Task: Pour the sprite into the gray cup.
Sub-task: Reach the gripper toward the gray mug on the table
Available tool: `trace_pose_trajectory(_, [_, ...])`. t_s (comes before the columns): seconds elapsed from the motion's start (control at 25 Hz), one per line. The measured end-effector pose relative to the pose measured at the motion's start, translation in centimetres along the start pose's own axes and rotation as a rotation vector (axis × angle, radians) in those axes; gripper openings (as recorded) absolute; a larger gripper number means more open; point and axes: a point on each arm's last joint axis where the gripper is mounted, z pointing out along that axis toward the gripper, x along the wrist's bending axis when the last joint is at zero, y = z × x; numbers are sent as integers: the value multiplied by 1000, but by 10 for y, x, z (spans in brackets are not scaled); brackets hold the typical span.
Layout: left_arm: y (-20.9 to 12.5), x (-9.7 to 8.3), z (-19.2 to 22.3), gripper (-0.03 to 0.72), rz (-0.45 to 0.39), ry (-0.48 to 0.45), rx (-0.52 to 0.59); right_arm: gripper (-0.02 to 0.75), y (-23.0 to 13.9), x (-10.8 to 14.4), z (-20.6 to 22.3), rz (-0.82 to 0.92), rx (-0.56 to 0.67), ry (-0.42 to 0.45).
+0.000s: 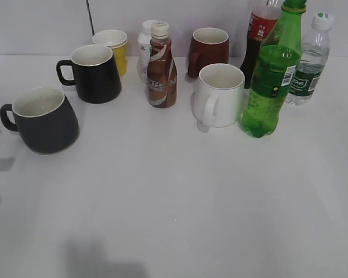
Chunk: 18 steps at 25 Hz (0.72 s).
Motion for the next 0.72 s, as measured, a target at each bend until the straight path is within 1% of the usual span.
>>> trace_pose_trajectory(0.16, [-30, -5, 21, 239, 19, -36, 81, 587, 0, 0, 0, 0, 0, 0])
trace_pose_trajectory(0.32, [-49, -11, 30, 247, 46, -88, 126, 587, 0, 0, 0, 0, 0, 0])
trace_pose_trajectory(0.4, [-50, -11, 31, 275, 44, -88, 118, 587, 0, 0, 0, 0, 0, 0])
trace_pose_trajectory(0.56, [-48, -10, 34, 372, 37, -79, 80, 587, 0, 0, 0, 0, 0, 0])
trace_pose_trajectory(0.64, [-46, -10, 36, 390, 39, -81, 70, 587, 0, 0, 0, 0, 0, 0])
trace_pose_trajectory(0.72, [-44, -10, 38, 391, 40, -82, 59, 587, 0, 0, 0, 0, 0, 0])
